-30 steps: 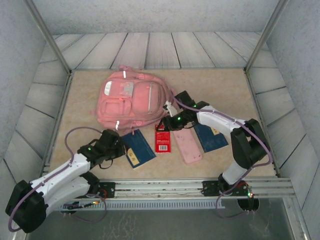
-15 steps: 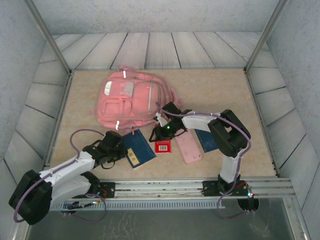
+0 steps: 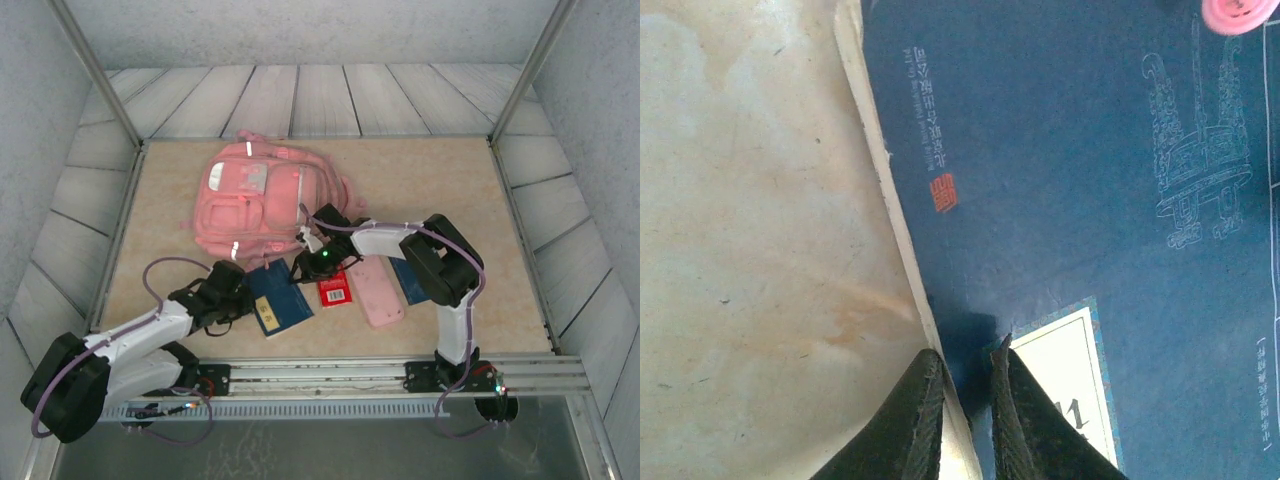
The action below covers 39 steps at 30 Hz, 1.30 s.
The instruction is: Pack the student bag
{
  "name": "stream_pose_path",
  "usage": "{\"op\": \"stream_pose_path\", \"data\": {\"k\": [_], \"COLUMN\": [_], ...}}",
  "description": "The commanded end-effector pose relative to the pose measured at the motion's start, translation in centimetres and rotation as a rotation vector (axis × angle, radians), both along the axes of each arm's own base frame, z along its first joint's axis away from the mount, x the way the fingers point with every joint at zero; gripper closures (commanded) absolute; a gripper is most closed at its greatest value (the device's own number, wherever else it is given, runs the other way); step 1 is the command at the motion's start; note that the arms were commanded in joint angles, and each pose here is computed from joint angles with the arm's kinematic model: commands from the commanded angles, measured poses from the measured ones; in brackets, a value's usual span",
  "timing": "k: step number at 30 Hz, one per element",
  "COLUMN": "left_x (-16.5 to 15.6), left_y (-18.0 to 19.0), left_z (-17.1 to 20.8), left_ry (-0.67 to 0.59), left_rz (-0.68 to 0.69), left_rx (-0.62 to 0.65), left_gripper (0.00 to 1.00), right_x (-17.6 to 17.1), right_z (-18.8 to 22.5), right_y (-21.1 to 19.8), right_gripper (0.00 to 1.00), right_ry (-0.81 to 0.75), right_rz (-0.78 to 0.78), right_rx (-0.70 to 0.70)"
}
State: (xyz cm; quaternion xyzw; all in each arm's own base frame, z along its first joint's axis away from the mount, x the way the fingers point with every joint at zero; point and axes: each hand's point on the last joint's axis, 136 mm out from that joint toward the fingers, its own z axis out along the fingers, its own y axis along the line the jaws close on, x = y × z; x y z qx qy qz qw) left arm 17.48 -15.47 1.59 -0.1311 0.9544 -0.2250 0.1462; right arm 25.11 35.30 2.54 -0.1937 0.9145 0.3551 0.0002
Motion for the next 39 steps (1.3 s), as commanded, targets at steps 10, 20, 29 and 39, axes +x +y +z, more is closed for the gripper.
{"op": "stream_pose_path", "data": {"k": [10, 20, 29, 39], "left_x": [-2.0, -1.7, -1.1, -0.3], "left_y": [0.5, 0.0, -0.8, -1.6], "left_z": [-2.6, -2.8, -2.1, 0.4], "left_ry": [0.098, 0.1, 0.069, 0.003], "left_rz": [-0.022, -0.026, -0.034, -0.091], "left_rx": [0.022, 0.002, -0.043, -0.056], "left_gripper": [0.88, 0.88, 0.83, 0.7], "right_x": [-3.6, -3.3, -2.3, -1.5], "right_z": [1.8, 9.2, 6.9, 6.4], "right_y": [1.9, 3.4, 1.9, 0.0], "right_gripper": [0.49, 0.59, 0.78, 0.9], "right_ry": [0.175, 0.11, 0.05, -0.062], "right_rz": [0.043, 0.033, -0.043, -0.027], "right_rx": [0.196, 0.424, 0.275, 0.123]}}
